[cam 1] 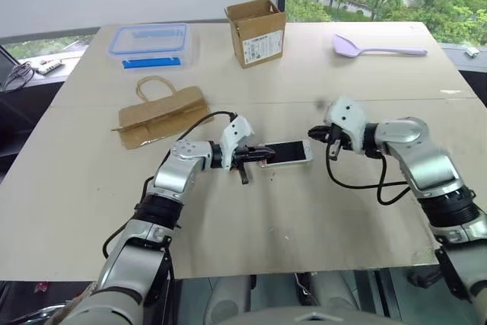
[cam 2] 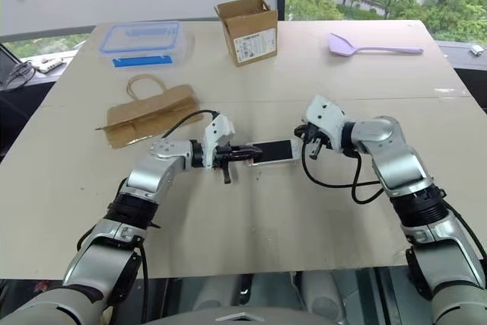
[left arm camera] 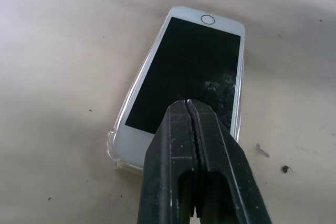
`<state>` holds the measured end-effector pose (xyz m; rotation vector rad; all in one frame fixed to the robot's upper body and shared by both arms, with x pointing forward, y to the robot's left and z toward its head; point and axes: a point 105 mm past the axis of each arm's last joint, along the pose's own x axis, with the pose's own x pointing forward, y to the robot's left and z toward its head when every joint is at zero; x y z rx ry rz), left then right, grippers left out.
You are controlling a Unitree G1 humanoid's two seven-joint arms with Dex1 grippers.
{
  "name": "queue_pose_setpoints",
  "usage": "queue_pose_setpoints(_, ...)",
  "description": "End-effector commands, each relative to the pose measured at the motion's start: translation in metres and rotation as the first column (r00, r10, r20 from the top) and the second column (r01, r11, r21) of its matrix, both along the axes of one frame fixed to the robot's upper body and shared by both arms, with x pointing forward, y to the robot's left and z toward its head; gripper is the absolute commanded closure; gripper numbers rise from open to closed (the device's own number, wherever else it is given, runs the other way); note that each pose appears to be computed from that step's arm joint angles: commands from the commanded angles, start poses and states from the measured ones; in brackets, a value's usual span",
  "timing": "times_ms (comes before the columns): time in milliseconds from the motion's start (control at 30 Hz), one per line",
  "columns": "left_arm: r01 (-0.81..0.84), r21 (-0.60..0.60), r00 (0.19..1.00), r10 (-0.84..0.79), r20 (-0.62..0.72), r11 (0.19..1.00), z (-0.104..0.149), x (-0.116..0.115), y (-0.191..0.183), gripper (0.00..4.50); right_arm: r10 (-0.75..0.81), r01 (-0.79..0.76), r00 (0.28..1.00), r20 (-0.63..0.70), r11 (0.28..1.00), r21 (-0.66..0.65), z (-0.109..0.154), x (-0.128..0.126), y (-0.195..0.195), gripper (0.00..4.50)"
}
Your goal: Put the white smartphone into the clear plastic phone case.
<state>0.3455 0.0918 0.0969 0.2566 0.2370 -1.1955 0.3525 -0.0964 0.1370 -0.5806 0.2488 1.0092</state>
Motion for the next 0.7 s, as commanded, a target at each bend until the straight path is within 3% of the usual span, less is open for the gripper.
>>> queue_pose_setpoints(33, -0.008, 0.033, 0.999, 0.009, -0.033, 0.999, -0.014, -0.005, 0.003, 4.5, 0.034, -0.034, 0.999, 0.006, 0.999, -0.022, -0.001, 0.004, 0.005, 4.43)
queue_pose_setpoints(167, -0.01, 0.032, 0.999, 0.011, -0.03, 0.999, -0.013, -0.006, 0.003, 4.5, 0.057, -0.06, 0.996, -0.063, 0.997, -0.055, -0.02, 0.002, 0.001, 4.43)
queue_pose_setpoints(433, -0.006, 0.029, 1.0, 0.007, -0.029, 1.0, -0.012, -0.008, 0.003, 4.5, 0.137, -0.141, 0.978, -0.157, 0.99, -0.015, -0.022, -0.015, -0.003, 4.43)
queue_pose_setpoints(700, -0.002, 0.026, 1.0, 0.003, -0.028, 1.0, -0.01, -0.01, 0.002, 4.5, 0.062, -0.082, 0.981, -0.183, 0.991, -0.107, -0.045, 0.002, -0.014, 4.43)
